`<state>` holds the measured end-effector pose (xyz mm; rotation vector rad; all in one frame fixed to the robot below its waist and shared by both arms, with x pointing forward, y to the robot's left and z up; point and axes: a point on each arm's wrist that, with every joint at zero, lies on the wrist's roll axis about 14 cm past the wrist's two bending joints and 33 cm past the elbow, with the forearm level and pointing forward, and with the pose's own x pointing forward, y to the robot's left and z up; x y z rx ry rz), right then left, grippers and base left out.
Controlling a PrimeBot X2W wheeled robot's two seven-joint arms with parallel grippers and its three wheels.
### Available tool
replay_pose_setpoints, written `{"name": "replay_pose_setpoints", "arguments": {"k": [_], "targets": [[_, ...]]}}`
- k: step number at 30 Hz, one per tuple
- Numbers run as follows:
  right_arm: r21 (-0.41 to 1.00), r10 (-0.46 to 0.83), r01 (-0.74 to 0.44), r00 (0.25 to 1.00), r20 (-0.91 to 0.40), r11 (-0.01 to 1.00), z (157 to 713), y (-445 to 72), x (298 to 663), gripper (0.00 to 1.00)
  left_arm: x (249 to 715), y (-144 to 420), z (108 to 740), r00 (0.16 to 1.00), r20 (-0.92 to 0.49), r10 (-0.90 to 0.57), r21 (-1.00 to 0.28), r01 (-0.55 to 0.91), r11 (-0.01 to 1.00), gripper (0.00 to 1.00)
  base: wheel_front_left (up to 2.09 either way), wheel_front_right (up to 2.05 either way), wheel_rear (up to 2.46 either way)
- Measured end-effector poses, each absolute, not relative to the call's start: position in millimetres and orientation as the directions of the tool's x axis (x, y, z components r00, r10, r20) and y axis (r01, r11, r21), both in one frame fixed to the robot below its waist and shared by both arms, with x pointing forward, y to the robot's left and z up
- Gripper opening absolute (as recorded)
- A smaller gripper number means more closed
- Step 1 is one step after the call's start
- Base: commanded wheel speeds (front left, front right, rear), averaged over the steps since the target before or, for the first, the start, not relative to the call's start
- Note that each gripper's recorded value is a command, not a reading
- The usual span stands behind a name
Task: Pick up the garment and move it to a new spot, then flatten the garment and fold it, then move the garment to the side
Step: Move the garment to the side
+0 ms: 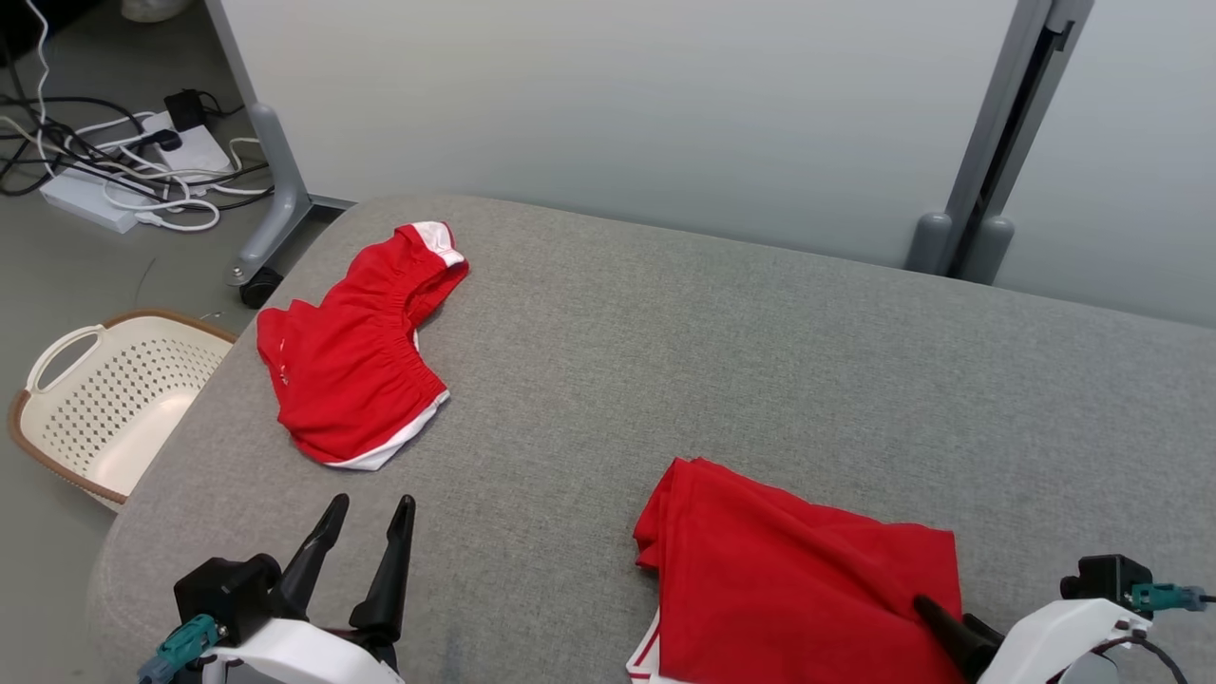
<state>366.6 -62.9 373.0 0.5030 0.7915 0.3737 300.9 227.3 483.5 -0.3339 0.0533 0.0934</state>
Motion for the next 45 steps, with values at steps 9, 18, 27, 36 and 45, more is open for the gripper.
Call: {"name": "replay_pose_setpoints", "arguments": {"k": [9, 18, 27, 36, 45], "targets": [[0.590, 0.508, -0.088, 0.619, -0.599, 0.803, 367, -51, 372, 1.00, 297, 233, 479, 0.991, -0.084, 0.104, -0.324, -0.125, 0.938, 1.00, 0.00, 0.00, 0.00], [0.587, 0.520, -0.143, 0.656, -0.547, 0.797, 381, -43, 382, 0.00, 298, 233, 478, 0.991, -0.087, 0.105, -0.324, -0.128, 0.937, 1.00, 0.00, 0.00, 0.00], [0.500, 0.517, -0.298, 0.765, -0.384, 0.813, 434, -49, 425, 0.00, 309, 220, 476, 0.994, -0.092, 0.063, -0.331, -0.090, 0.939, 1.00, 0.00, 0.00, 0.00], [0.358, 0.465, -0.342, 0.814, -0.349, 0.869, 454, -87, 478, 0.00, 344, 192, 479, 0.996, -0.081, -0.036, -0.318, 0.008, 0.948, 1.00, 0.00, 0.00, 0.00], [0.227, 0.321, -0.255, 0.886, -0.335, 0.940, 460, -159, 534, 0.00, 397, 153, 493, 0.987, -0.007, -0.159, -0.307, 0.149, 0.940, 1.00, 0.00, 0.00, 0.00]]}}
